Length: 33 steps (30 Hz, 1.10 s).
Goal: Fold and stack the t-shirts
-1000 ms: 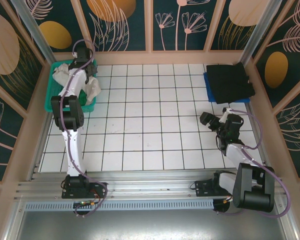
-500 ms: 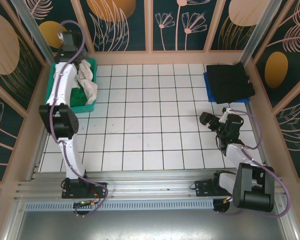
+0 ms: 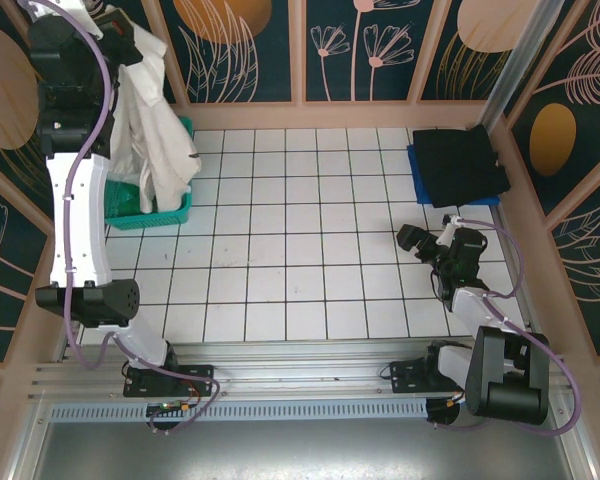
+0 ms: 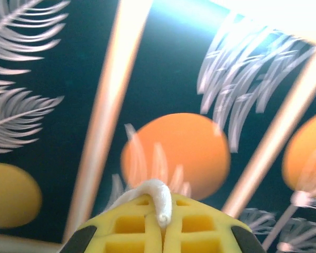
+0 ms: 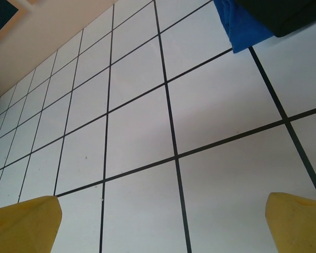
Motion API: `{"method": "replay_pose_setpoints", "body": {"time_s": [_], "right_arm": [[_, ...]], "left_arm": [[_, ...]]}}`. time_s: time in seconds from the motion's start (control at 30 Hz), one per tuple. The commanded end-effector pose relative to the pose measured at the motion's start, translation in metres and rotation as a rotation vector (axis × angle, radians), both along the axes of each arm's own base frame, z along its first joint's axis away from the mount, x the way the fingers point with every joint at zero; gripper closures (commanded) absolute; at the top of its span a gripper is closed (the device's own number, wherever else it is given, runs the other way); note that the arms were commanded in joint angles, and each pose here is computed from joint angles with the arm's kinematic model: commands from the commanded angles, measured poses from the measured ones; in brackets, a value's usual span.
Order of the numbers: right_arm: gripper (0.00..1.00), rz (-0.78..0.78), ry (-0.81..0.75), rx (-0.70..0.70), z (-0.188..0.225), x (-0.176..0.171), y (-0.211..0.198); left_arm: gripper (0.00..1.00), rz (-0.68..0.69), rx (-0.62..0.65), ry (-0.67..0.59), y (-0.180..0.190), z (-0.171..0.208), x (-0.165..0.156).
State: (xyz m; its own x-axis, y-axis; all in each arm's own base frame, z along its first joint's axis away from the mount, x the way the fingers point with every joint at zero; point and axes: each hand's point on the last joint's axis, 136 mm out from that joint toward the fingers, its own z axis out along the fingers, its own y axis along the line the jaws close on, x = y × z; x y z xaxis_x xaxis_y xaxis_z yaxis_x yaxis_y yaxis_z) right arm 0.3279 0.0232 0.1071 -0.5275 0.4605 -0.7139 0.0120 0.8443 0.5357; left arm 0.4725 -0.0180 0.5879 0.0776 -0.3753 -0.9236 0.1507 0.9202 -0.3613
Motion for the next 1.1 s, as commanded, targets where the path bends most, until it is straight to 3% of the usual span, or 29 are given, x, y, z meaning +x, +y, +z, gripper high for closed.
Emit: {"method": "replay_pose_setpoints", "body": {"time_s": [0.0,0.17,0.33,0.5,0.6,0.7,0.77,0.8,0.83,0.87,0.97,1.0,1.07], "right_arm": [[0.01,0.024,-0.074,0.027,0.031,0.006,0.006],[0.01,0.091,-0.132,0.070,0.052,0.003,0.023],[0.01,0.153,-0.190,0.080,0.076,0.000,0.042],[0.01,0.190,-0.236,0.082,0.099,-0.003,0.056],[0.01,0.213,-0.245,0.087,0.105,-0.006,0.067],[0.01,0.219,-0.230,0.076,0.102,-0.009,0.076],[0.01,0.207,-0.197,0.075,0.095,-0.011,0.080],[0.01,0.204,-0.178,0.076,0.091,-0.012,0.082],[0.01,0.196,-0.152,0.074,0.087,-0.013,0.085],[0.02,0.188,-0.127,0.071,0.082,-0.014,0.086],[0.04,0.191,-0.048,0.043,0.068,-0.021,0.099],[0.04,0.197,-0.022,0.027,0.063,-0.025,0.105],[0.05,0.234,0.016,-0.014,0.054,-0.035,0.122]], "left_arm": [[1.00,-0.298,-0.010,-0.282,-0.062,0.089,-0.065],[1.00,-0.511,-0.062,-0.510,-0.097,0.152,-0.139],[1.00,-0.680,-0.133,-0.631,-0.113,0.181,-0.181],[1.00,-0.723,-0.202,-0.627,-0.115,0.182,-0.173],[1.00,-0.690,-0.230,-0.526,-0.116,0.160,-0.140],[1.00,-0.602,-0.257,-0.323,-0.118,0.096,-0.076],[0.76,-0.480,-0.260,-0.150,-0.111,0.024,-0.026],[0.51,-0.397,-0.249,-0.050,-0.105,-0.023,0.000],[0.42,-0.320,-0.223,0.056,-0.098,-0.070,0.022],[0.41,-0.264,-0.188,0.157,-0.094,-0.114,0.038],[0.29,-0.117,-0.109,0.460,-0.077,-0.241,0.066],[0.21,-0.086,-0.093,0.540,-0.072,-0.274,0.066],[0.16,-0.064,-0.070,0.637,-0.069,-0.318,0.057]]}}
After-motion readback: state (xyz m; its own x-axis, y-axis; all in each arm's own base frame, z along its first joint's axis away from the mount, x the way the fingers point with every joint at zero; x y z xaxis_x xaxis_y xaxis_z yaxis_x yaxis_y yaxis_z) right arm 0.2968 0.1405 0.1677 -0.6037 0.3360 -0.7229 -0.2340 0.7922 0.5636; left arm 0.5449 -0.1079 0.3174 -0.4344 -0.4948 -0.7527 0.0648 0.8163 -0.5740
